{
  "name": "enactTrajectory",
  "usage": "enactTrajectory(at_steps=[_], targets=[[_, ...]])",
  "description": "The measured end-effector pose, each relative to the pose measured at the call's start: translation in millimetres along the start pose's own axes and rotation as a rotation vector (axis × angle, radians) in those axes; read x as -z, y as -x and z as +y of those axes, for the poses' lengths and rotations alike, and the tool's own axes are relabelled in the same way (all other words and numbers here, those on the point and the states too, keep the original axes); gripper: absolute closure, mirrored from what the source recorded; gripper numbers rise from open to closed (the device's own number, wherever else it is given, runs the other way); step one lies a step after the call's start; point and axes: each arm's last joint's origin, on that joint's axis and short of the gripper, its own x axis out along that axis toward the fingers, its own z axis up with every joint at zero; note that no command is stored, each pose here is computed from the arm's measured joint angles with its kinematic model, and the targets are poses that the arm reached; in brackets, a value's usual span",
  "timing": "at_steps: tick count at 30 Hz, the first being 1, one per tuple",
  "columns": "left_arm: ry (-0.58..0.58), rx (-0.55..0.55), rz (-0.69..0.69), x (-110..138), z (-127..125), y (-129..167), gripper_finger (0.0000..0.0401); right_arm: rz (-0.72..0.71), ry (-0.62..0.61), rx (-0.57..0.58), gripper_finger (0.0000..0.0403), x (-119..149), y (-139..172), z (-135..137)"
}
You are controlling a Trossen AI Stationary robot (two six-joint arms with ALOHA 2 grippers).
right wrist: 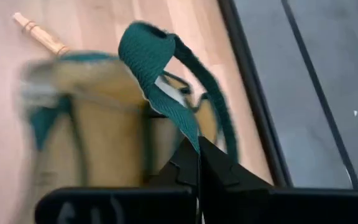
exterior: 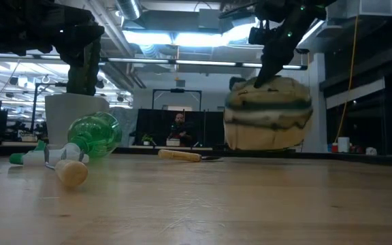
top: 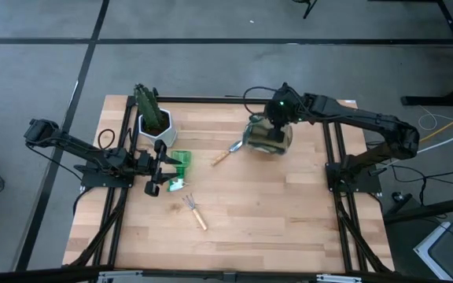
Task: Pick & Place Garden tools in Gardening bag
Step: Move the brown gardening bag to the top of the table
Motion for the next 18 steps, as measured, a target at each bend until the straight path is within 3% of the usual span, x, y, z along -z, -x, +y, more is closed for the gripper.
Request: enactTrajectory(at_steps=[12, 18], targets=[[0.0, 0.0, 0.0, 0.1, 0.0, 0.0, 0.0219, -0.065, -0.088, -0.065, 0.0403, -2.3, -3.1, -9.5], [0.0, 0.0, 0.0, 0.0, 0.0, 0.0, 0.0219, -0.024, -0.123, -0.074, 0.0403, 0.8, -7.3, -9.4]])
